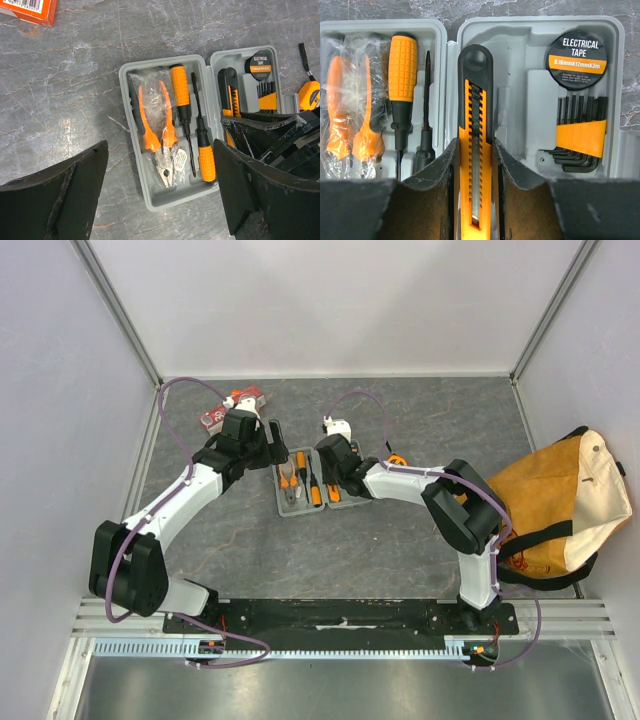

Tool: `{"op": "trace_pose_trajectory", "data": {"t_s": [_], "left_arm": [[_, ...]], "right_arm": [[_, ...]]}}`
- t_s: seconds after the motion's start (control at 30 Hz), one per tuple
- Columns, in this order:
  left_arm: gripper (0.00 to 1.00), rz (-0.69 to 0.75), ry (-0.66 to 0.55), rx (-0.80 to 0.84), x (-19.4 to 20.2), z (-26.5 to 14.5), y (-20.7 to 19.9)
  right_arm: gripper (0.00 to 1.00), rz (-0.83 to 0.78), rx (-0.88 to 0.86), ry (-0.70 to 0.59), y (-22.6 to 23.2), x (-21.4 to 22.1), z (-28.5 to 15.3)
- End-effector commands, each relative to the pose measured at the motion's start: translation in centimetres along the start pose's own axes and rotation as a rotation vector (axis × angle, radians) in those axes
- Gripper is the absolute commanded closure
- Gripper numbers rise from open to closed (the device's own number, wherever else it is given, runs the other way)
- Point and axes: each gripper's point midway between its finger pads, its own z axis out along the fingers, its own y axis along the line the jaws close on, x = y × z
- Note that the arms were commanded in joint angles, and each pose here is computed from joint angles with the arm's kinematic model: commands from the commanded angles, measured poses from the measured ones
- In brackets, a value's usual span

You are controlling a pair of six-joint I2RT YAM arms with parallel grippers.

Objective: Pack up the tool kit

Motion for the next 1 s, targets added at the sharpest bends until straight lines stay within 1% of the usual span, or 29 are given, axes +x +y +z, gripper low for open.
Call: {"op": "trace_pose_trajectory", "data": {"t_s": [0.0, 0.37, 0.5, 0.57, 0.73, 0.87, 0.97], "left_arm": [[0.09, -0.004, -0.035, 0.026, -1.7, -0.1, -0.9], [0.1, -0.004, -0.027, 0.031, -1.5, -0.1, -1.1], [0.1, -0.007, -0.028, 0.033, -1.6, -0.1, -1.1], [0.1, -0.009, -0.025, 0.038, -1.6, -0.1, -1.3], [0.1, -0.01, -0.017, 0.044, -1.5, 0.1, -1.4], [0.1, -0.011, -0.014, 0.047, -1.5, 0.1, -1.4], [0.1, -0.011, -0.015, 0.057, -1.7, 0.1, -1.7]], "right_arm": [[0.78, 0.058, 0.019, -0.045, 0.2, -1.2, 0.5], [0.72, 0.047, 0.037, -0.027, -0.3, -0.3, 0.7], [0.66, 0.041, 0.049, -0.028, -0.7, 0.1, 0.0], [0.61, 0.038, 0.057, -0.03, -0.9, 0.2, -0.2], [0.51, 0.036, 0.06, -0.033, -0.9, 0.2, -0.4], [0.51, 0.046, 0.053, -0.04, -0.7, -0.2, -0.7], [0.54, 0.057, 0.042, -0.057, -0.6, -1.0, -1.4]]}}
